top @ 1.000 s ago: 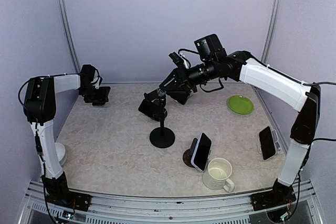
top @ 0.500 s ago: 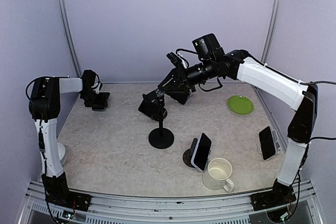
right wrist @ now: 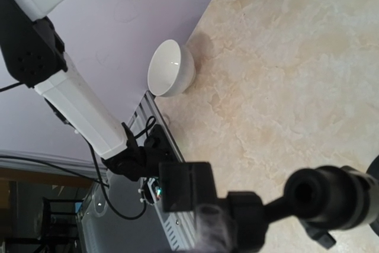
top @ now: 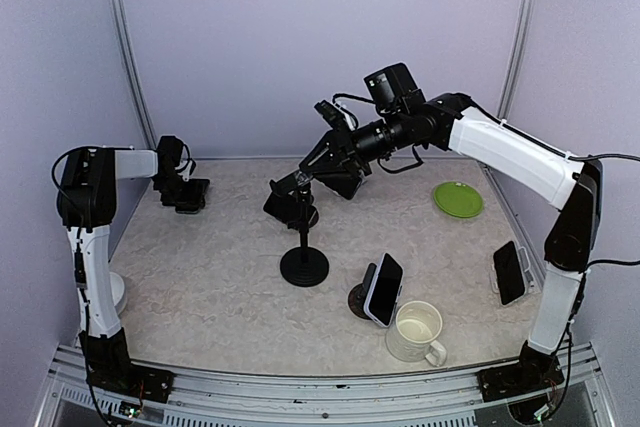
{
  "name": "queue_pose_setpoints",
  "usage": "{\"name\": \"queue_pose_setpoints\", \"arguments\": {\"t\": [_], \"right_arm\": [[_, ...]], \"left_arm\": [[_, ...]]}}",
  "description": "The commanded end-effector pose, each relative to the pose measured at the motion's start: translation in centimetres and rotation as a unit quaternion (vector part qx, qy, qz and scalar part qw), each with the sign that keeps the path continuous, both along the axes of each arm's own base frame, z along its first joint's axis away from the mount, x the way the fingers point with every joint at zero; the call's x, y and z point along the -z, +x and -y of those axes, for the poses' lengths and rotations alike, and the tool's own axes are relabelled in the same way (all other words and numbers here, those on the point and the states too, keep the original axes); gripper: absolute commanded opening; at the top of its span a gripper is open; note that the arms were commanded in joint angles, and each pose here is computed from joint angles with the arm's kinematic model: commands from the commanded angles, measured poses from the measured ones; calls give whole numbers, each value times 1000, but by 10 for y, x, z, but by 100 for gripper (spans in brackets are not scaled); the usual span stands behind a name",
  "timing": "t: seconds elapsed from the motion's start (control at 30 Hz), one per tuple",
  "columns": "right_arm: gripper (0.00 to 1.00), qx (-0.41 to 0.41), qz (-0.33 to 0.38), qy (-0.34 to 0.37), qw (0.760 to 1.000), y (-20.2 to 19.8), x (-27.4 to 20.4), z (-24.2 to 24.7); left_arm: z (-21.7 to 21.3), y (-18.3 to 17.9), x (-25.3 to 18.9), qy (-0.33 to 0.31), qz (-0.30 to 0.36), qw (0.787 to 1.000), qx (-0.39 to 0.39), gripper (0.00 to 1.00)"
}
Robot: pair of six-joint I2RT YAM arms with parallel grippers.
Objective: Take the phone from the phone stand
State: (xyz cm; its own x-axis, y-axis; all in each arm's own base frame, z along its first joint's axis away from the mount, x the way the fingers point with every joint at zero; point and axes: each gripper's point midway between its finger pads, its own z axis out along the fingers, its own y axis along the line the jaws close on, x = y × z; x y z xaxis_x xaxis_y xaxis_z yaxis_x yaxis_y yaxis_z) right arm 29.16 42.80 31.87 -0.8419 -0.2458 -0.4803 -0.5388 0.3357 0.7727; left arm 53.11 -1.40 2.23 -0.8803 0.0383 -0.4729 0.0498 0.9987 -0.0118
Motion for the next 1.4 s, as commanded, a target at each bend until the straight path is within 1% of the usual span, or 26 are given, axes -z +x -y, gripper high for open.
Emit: {"name": "queue_pose_setpoints", "arguments": {"t": [0.0,0.13,0.27,0.37,0.47,0.6,0.7,0.83,0.97,1.17,1.37], "right_arm": [[0,-15,50,50,997,5,-36,-2],[0,-15,53,54,997,5,-36,-2],[0,-19,54,59,997,4,-34,-3],[0,-23,55,65,996,3,-35,-3],[0,-27,55,67,996,1,-35,-3],[0,-29,58,66,996,-2,-34,0],[0,-30,56,66,996,-4,-32,1],[0,-31,51,70,996,-7,-31,2],[0,-32,49,70,996,-7,-31,3],[0,-30,48,70,996,-6,-30,2],[0,-29,45,69,996,-5,-30,1]], "left_arm": [[2,-8,-14,-15,2,1000,-5,45],[8,-43,-28,-44,-24,998,-34,45],[11,-92,-26,-64,-74,992,-74,45],[14,-122,-26,-75,-96,989,-90,45],[15,-146,-25,-72,-115,986,-92,45],[12,-171,-27,-51,-138,986,-84,46],[8,-185,-25,-33,-151,985,-75,47],[9,-207,-10,-8,-187,981,-52,50],[11,-209,-5,-3,-196,980,-41,54],[2,-214,17,30,-241,970,-25,65],[-1,-218,27,43,-255,966,-24,74]]}}
